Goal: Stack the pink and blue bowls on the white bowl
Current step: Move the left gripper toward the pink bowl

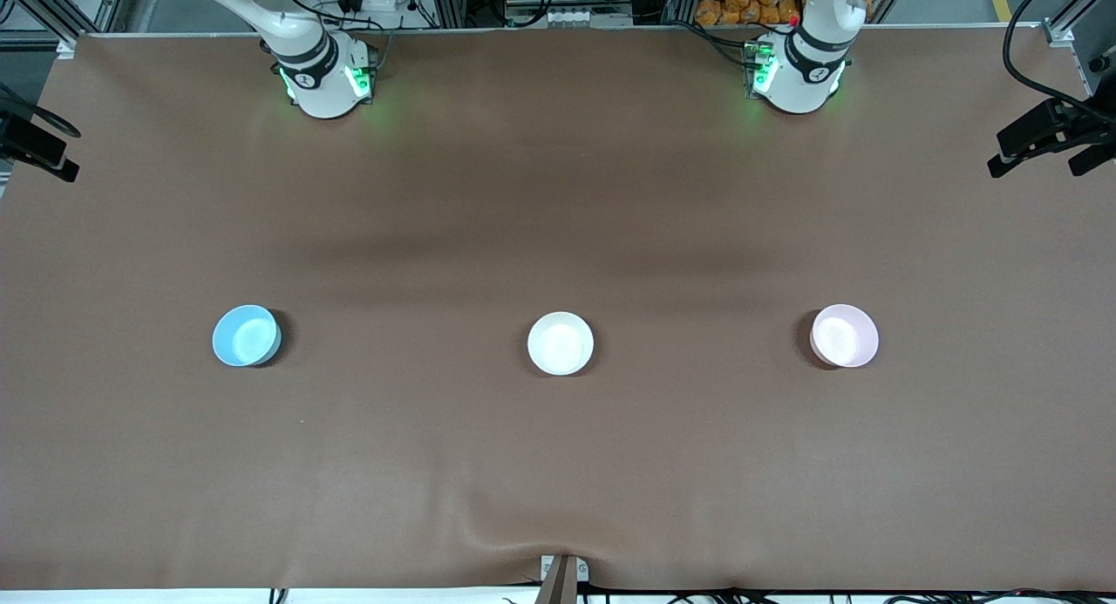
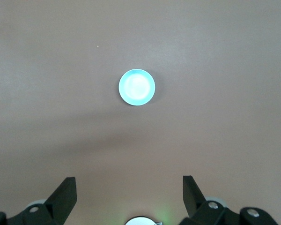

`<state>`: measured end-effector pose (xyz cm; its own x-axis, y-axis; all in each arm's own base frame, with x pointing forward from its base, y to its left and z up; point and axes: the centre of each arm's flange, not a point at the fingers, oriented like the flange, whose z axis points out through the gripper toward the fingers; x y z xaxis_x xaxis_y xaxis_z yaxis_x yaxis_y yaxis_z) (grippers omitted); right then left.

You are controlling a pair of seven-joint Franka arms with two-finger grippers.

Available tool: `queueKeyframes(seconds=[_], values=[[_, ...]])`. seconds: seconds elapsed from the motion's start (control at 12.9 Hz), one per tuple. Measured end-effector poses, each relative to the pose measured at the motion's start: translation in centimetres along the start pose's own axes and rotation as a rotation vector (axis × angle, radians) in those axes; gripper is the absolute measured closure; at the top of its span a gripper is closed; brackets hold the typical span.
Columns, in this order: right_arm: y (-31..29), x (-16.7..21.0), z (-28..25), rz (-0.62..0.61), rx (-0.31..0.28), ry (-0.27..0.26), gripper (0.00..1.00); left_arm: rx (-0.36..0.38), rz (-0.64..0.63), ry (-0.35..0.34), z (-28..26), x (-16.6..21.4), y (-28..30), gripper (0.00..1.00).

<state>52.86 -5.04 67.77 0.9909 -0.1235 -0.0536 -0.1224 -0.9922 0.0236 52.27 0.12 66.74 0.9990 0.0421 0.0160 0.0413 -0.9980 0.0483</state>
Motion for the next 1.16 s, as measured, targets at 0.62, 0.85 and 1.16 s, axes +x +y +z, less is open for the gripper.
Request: queueKeyframes(seconds=[0.62, 0.85, 1.16], values=[[0.0, 0.0, 0.0, 0.0, 0.0, 0.0, 0.0, 0.0, 0.001, -0.002, 0.1, 0.1, 0.0, 0.0], [0.0, 0.0, 0.0, 0.0, 0.0, 0.0, 0.0, 0.002, -0.006, -0.027, 1.4, 0.8, -0.3, 0.0], [0.0, 0.0, 0.0, 0.001, 0.0, 0.0, 0.0, 0.009, -0.036, -0.092, 5.0, 2.9, -2.0, 0.0]])
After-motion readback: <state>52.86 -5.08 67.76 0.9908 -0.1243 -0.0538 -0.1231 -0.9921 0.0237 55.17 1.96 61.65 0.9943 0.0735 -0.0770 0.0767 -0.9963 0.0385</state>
